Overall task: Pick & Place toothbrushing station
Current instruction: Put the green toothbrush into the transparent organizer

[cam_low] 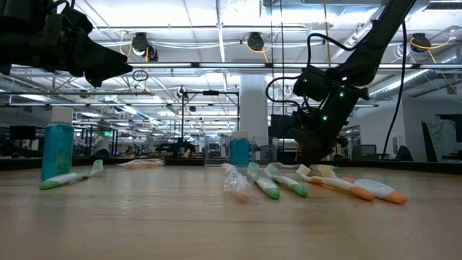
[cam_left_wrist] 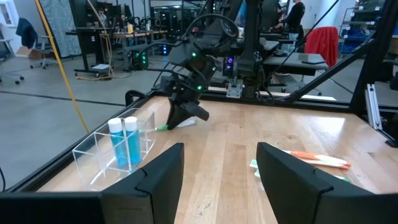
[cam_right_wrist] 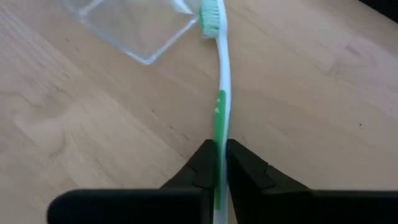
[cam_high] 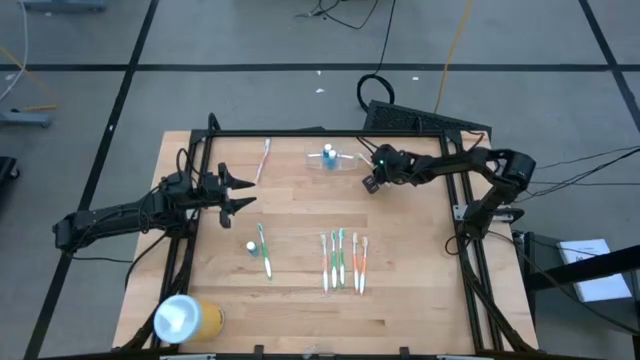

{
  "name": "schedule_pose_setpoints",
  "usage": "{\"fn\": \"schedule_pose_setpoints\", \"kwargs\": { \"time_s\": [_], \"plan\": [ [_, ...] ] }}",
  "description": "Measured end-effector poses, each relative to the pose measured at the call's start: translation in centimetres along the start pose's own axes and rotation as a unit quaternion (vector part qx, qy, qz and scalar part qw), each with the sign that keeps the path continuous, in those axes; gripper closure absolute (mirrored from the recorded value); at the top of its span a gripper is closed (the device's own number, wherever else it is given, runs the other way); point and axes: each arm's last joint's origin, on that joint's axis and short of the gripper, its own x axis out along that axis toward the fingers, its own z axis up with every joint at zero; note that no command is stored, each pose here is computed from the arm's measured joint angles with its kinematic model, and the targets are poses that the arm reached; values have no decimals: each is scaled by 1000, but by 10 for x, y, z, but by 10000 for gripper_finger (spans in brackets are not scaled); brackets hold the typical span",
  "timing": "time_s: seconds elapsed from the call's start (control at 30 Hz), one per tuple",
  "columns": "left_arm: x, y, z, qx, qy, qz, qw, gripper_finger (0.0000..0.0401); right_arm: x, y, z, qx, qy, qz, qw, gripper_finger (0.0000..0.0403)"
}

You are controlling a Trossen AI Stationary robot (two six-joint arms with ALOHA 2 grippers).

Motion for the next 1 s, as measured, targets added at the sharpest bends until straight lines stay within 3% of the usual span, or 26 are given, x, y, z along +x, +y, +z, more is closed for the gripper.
{"fn": "schedule_pose_setpoints", "kwargs": {
  "time_s": [0.27, 0.47, 0.7, 0.9, 1.0],
  "plan": [
    [0, 0, 0, 0, 0, 0, 1000, 192, -6, -2, 2, -19, -8, -1, 1000, 392],
    [0, 0, 0, 0, 0, 0, 1000, 192, -39, -7, 13, -26, -69, -8, 997, 393],
    [0, 0, 0, 0, 0, 0, 1000, 192, -87, -9, 28, -17, -181, 33, 983, 395],
    [0, 0, 0, 0, 0, 0, 1000, 192, -114, 3, 46, -25, -314, 118, 942, 395],
    [0, 0, 0, 0, 0, 0, 1000, 192, -117, 12, 55, -30, -395, 170, 902, 395]
  ]
}}
